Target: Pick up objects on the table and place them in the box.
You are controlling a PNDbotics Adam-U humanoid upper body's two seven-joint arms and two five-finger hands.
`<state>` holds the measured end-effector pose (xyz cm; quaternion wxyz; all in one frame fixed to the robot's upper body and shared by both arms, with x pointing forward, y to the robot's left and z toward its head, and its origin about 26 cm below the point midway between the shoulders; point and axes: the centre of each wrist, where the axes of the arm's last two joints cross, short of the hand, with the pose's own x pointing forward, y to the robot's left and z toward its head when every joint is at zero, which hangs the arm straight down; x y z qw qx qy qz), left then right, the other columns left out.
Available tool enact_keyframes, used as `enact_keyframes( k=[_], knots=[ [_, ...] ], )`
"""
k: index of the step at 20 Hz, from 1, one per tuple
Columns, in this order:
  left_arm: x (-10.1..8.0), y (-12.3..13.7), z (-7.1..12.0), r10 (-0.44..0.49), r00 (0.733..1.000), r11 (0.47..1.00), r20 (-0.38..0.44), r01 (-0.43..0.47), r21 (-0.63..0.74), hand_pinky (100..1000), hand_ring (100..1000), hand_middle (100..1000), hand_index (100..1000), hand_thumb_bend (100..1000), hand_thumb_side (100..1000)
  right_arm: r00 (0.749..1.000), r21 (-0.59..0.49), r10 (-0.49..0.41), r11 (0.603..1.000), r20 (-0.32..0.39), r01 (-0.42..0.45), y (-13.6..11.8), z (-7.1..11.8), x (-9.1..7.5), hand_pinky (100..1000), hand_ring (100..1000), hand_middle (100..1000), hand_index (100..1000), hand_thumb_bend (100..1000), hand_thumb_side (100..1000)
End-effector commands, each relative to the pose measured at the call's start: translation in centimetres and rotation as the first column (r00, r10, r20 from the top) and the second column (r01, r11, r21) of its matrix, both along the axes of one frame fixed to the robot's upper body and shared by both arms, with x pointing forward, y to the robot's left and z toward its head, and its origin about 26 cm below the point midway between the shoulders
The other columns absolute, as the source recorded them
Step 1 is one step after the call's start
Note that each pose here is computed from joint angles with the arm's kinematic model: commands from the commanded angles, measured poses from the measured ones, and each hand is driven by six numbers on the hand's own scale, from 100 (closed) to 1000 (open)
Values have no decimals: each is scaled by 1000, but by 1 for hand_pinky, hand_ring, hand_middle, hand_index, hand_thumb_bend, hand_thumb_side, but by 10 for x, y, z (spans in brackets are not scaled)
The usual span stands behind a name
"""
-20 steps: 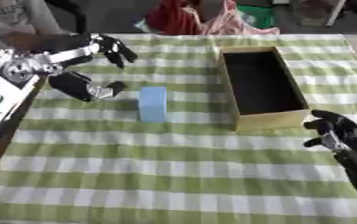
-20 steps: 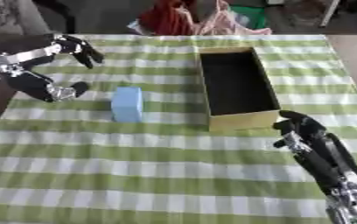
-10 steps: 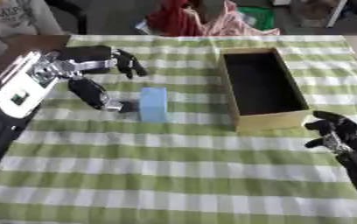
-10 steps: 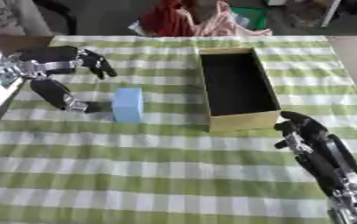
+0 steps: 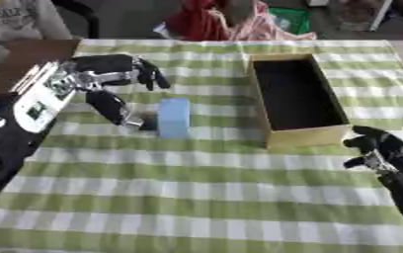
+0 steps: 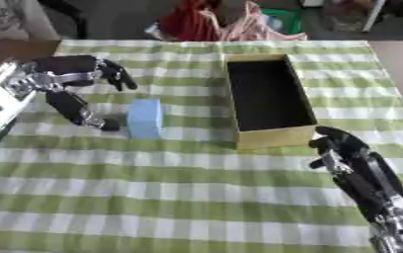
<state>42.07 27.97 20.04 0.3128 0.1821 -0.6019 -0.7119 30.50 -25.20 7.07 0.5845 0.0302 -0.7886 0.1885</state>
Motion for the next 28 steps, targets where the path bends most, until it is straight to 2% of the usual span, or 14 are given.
enact_keyframes(
  k=[1, 16, 28],
  knots=[
    [3, -1, 11, 16, 999, 1000, 41, -16, 2, 757, 728, 769, 880, 534, 642, 1000, -15, 4, 1000, 22, -4, -4, 7, 1, 579, 809, 626, 836, 100, 561],
    [12, -15, 5, 43, 998, 999, 45, -44, 25, 768, 742, 781, 884, 496, 633, 1000, -14, 2, 1000, 17, -2, -4, 6, 0, 579, 809, 626, 837, 100, 567],
    [22, -17, -10, 80, 997, 995, 18, -81, 55, 770, 743, 781, 886, 491, 661, 1000, -11, 3, 1000, 16, -3, -3, 5, 0, 580, 809, 626, 837, 100, 573]
  ],
)
